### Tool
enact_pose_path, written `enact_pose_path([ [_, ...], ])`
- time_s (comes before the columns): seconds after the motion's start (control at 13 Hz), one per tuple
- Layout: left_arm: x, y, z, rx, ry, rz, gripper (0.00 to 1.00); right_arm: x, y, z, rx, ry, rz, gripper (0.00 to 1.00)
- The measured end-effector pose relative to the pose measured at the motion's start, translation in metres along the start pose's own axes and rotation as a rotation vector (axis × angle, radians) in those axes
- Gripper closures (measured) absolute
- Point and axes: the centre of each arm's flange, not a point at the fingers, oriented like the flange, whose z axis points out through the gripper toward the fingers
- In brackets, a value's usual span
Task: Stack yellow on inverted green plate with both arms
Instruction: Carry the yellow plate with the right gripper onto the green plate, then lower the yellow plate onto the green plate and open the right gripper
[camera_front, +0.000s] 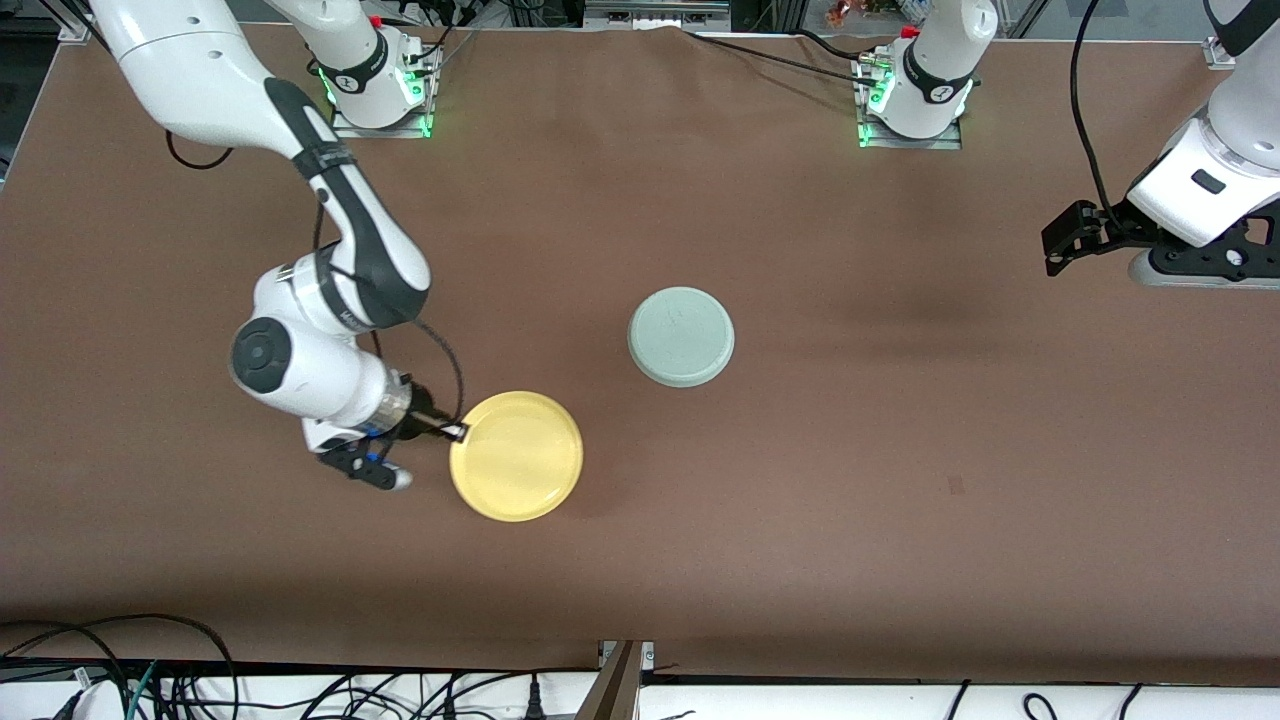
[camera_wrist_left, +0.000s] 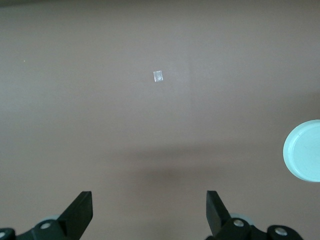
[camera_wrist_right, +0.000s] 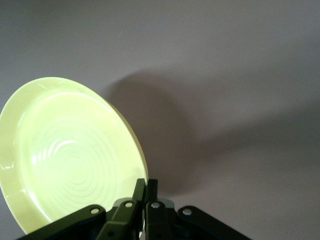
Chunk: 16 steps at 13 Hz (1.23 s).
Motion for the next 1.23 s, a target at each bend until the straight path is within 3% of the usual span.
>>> enact_pose_path([
  [0.46, 0.000, 0.000, 0.000, 0.000, 0.001, 0.002, 0.00, -0.112, -0.103, 0.036, 0.045, -0.024, 0.043, 0.97],
  [0.85, 0.000, 0.007, -0.001, 0.000, 0.002, 0.014, 0.00, -0.189, -0.114, 0.100, -0.024, -0.086, 0.031, 0.97],
  [1.23, -0.001, 0.018, -0.003, -0.001, 0.004, 0.035, 0.00, -0.222, -0.114, 0.115, -0.042, -0.092, 0.055, 0.97],
])
